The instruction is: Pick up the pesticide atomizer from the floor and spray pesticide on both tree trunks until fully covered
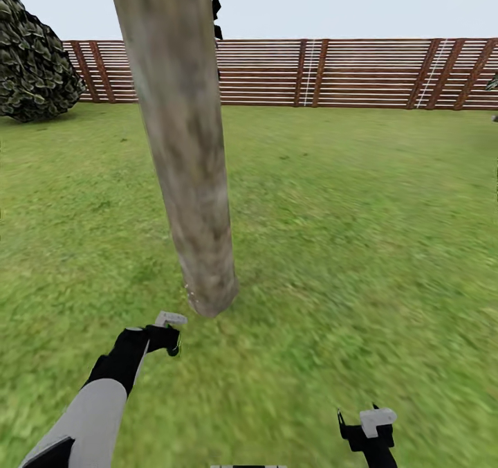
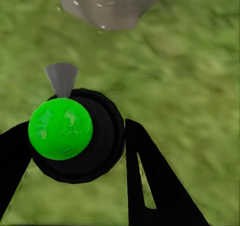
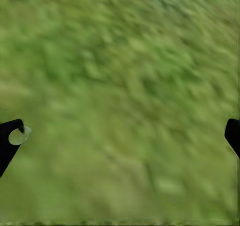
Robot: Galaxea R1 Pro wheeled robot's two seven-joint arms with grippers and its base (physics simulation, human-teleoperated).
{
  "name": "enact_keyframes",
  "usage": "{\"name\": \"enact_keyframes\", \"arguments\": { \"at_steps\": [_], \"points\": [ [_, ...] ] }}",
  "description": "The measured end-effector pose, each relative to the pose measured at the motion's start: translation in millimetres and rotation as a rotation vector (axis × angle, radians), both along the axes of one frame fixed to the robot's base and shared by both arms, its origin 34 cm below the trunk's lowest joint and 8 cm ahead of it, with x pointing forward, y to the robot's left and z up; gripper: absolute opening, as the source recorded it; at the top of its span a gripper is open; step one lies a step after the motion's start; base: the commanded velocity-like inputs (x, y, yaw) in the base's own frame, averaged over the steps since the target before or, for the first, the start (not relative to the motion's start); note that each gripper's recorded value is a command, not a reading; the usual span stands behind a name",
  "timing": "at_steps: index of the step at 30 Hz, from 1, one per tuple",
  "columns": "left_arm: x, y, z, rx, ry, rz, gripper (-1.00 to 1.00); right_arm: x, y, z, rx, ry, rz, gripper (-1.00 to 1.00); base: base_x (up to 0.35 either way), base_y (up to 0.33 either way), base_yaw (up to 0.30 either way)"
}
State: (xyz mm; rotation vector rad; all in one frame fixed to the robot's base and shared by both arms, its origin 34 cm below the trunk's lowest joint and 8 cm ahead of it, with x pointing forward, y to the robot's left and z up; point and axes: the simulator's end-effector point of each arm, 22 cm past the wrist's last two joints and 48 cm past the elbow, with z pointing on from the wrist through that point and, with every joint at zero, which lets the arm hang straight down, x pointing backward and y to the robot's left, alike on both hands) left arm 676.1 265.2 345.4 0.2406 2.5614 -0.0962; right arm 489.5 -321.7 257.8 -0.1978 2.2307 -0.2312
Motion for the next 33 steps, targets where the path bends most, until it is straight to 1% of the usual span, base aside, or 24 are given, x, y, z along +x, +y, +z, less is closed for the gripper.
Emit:
{"name": "enact_keyframes", "arguments": {
  "at_steps": [1,2,4,6,8,9,11,12,13,14,15,16,17,18,21,22,23,26,27,29,31,33],
  "points": [
    [8.8,9.8,10.8,0.019,-0.028,0.01,-1.0,0.0,0.0,0.0,0.0,0.0,0.0,1.0,-0.28,0.0,0.0],
    [10.7,14.6,14.4,0.028,-0.029,0.018,-1.0,0.0,0.2,-0.1,0.0,0.0,0.001,1.0,-0.147,0.0,0.0],
    [9.7,17.1,15.3,0.031,-0.017,0.028,-1.0,0.0,0.2,-0.1,0.0,0.0,0.001,1.0,-0.077,0.0,0.0],
    [9.4,15.2,15.6,0.03,-0.012,0.029,-1.0,0.0,0.1,-0.1,0.0,0.0,0.0,1.0,-0.026,0.0,0.0],
    [11.2,7.3,17.2,0.016,-0.01,0.029,-1.0,-0.1,0.1,-0.1,0.0,0.0,0.001,1.0,-0.006,0.0,0.0],
    [12.0,-3.8,17.8,0.007,-0.005,0.016,-1.0,-0.1,-0.1,0.0,0.0,0.0,0.0,1.0,-0.003,0.0,0.0],
    [11.8,-22.4,17.9,0.005,0.002,-0.02,-1.0,-0.1,0.0,0.0,0.0,0.0,0.0,1.0,-0.001,0.0,0.0],
    [11.3,-36.9,18.2,0.011,0.006,-0.06,-1.0,-0.1,-0.1,0.0,0.0,0.0,0.0,1.0,0.0,0.0,0.0],
    [12.0,-40.5,19.1,0.022,0.005,-0.079,-1.0,-0.1,0.0,0.0,0.0,0.0,0.0,1.0,0.0,0.0,0.0],
    [14.2,-39.9,21.1,0.029,0.002,-0.085,-1.0,0.0,0.0,0.0,0.0,0.0,0.0,1.0,0.0,0.0,0.0],
    [23.1,-8.9,33.4,0.059,-0.013,-0.036,-1.0,0.0,0.4,-0.1,0.0,0.0,0.002,1.0,0.0,0.0,0.0],
    [25.8,10.5,39.1,0.078,-0.019,-0.012,-1.0,0.1,0.4,-0.1,0.0,0.0,0.002,1.0,0.0,0.0,0.0],
    [26.3,14.2,42.6,0.062,-0.019,-0.007,-1.0,0.0,0.4,-0.1,0.0,0.0,0.002,1.0,0.0,0.0,0.0],
    [24.6,10.5,43.0,0.044,-0.015,-0.018,-1.0,0.0,0.4,-0.1,0.0,0.001,0.002,1.0,-0.017,0.0,0.0],
    [23.7,1.2,44.6,0.025,-0.015,-0.04,-1.0,0.0,0.4,-0.1,0.0,0.001,0.002,1.0,-0.196,0.0,0.0],
    [24.2,-7.3,45.8,0.01,-0.017,-0.05,-1.0,-0.1,0.4,-0.1,0.0,0.001,0.002,1.0,-0.188,0.0,0.0],
    [25.3,-14.9,47.0,0.005,-0.019,-0.061,-1.0,-0.1,-0.1,-0.1,0.0,0.001,0.002,1.0,-0.12,0.0,0.0],
    [31.9,-22.7,53.6,0.002,-0.033,-0.072,-1.0,0.0,-0.5,0.0,-0.001,0.001,0.002,1.0,-0.043,0.0,0.0],
    [39.4,-21.4,63.4,0.007,-0.059,-0.069,-1.0,0.0,-0.5,0.0,-0.001,0.0,0.003,1.0,-0.008,0.0,0.0],
    [48.5,-15.6,77.1,0.017,-0.083,-0.055,-1.0,0.0,-0.5,0.0,-0.001,0.0,0.003,1.0,-0.003,0.0,0.0],
    [55.0,-8.1,88.0,0.023,-0.086,-0.036,-1.0,0.0,-0.5,0.0,-0.001,0.0,0.003,1.0,-0.001,0.0,0.0],
    [61.3,-4.6,99.0,0.013,-0.084,-0.031,-1.0,0.0,-0.5,0.0,-0.001,0.001,0.003,1.0,0.0,0.0,0.0]
  ]
}}
